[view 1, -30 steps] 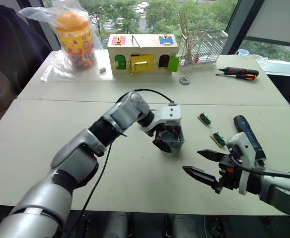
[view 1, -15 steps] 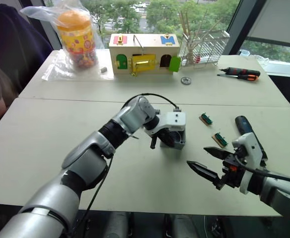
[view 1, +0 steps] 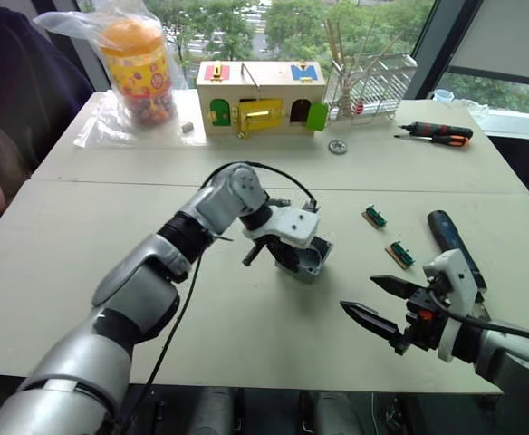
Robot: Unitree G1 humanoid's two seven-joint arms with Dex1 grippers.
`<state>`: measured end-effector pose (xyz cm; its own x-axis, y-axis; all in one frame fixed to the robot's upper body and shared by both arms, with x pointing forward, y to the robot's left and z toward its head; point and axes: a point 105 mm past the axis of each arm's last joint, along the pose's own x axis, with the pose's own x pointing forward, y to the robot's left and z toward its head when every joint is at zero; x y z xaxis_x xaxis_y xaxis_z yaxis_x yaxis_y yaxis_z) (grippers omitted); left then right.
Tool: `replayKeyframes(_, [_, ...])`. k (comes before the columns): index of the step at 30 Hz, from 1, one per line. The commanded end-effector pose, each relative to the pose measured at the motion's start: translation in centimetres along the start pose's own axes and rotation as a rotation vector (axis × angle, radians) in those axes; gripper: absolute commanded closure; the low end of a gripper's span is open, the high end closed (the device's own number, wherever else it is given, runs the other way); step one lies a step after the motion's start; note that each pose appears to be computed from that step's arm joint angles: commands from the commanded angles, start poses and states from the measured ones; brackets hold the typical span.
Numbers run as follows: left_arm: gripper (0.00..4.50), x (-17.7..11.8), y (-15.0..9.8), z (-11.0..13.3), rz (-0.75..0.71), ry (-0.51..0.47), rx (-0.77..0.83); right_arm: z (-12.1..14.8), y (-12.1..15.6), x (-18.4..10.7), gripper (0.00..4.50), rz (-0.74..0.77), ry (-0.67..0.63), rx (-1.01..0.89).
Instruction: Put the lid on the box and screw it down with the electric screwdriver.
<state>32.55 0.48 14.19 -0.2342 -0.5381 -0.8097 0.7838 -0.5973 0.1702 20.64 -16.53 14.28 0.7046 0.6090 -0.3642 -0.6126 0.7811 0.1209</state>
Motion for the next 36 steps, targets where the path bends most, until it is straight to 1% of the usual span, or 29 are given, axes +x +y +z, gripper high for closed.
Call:
replayKeyframes(1, [4.47,-0.4,0.1,0.3,-0.028,0.036,0.104,0.7,1.1,0.1,0.0,0.03,-0.027,-0.043])
replayKeyframes(3, [4.47,-0.3,0.2,0.0,-0.032,0.047,0.115,0.7,1.2,0.2,0.0,0.03,-0.03,-0.042])
replayKeyframes(8, [4.47,-0.2,0.6,0.2,-0.029,0.018,0.108,0.6,1.4,0.4,0.0,0.032,-0.027,-0.044])
replayKeyframes(9, [3.89,-0.2,0.6,0.3,-0.028,0.014,0.107,0.6,1.4,0.5,0.0,0.034,-0.024,-0.047])
replayKeyframes(10, [3.58,-0.4,0.6,0.3,-0.023,0.01,0.104,0.6,1.4,0.5,0.0,0.036,-0.022,-0.049])
replayKeyframes(11, [3.11,-0.7,0.7,0.4,-0.013,0.007,0.097,0.6,1.4,0.5,0.0,0.038,-0.021,-0.052])
replayKeyframes(12, [2.6,-1.2,1.0,0.7,0.005,0.0,0.09,0.7,1.4,0.5,0.0,0.04,-0.019,-0.056])
replayKeyframes(13, [2.11,-2.3,1.2,1.2,0.034,-0.023,0.071,0.8,1.4,0.4,0.0,0.044,-0.016,-0.061])
replayKeyframes(15, [2.11,-4.9,1.3,2.3,0.092,-0.07,0.044,1.0,1.3,0.1,0.0,0.054,-0.001,-0.079])
replayKeyframes(16, [2.11,-5.6,1.2,2.6,0.106,-0.083,0.037,1.1,1.3,0.0,0.0,0.058,0.004,-0.086])
replayKeyframes(18, [2.11,-7.9,0.5,3.3,0.142,-0.124,0.002,1.8,1.2,-0.4,0.0,0.072,-0.005,-0.1])
replayKeyframes(20, [2.11,-11.5,0.4,3.6,0.236,-0.208,-0.125,4.4,0.5,-0.8,0.0,0.074,-0.09,-0.141])
replayKeyframes(21, [2.11,-12.4,0.3,3.6,0.265,-0.232,-0.168,5.4,0.2,-1.0,0.0,0.072,-0.122,-0.156])
replayKeyframes(23, [2.11,-13.1,0.3,3.7,0.285,-0.25,-0.206,6.1,0.0,-1.1,0.0,0.072,-0.145,-0.165])
replayKeyframes(24, [2.11,-13.8,1.2,2.8,0.385,-0.236,-0.284,7.1,0.0,-0.9,0.0,0.086,-0.171,-0.187])
replayKeyframes(25, [2.11,-14.6,3.0,1.2,0.538,-0.23,-0.472,7.9,0.2,-0.2,0.0,0.116,-0.178,-0.232])
replayKeyframes(26, [2.11,-15.1,3.9,-0.1,0.641,-0.212,-0.613,8.5,0.3,0.4,0.0,0.136,-0.179,-0.265])
replayKeyframes(27, [2.11,-15.1,4.7,-1.9,0.743,-0.189,-0.777,8.8,0.6,1.2,0.0,0.168,-0.164,-0.308])
replayKeyframes(28, [2.11,-14.9,5.0,-2.8,0.791,-0.17,-0.875,8.9,0.8,1.8,0.0,0.188,-0.149,-0.333])
replayKeyframes(30, [2.11,-13.3,5.5,-4.5,0.847,-0.128,-1.007,8.7,0.8,3.0,0.0,0.205,-0.111,-0.389])
replayKeyframes(32, [2.11,-12.0,5.9,-5.3,0.876,-0.11,-1.078,8.7,0.6,3.7,0.0,0.209,-0.092,-0.428])
replayKeyframes(36, [2.11,-10.4,6.2,-6.5,0.907,-0.097,-1.175,8.8,0.7,4.1,0.0,0.211,-0.081,-0.478])
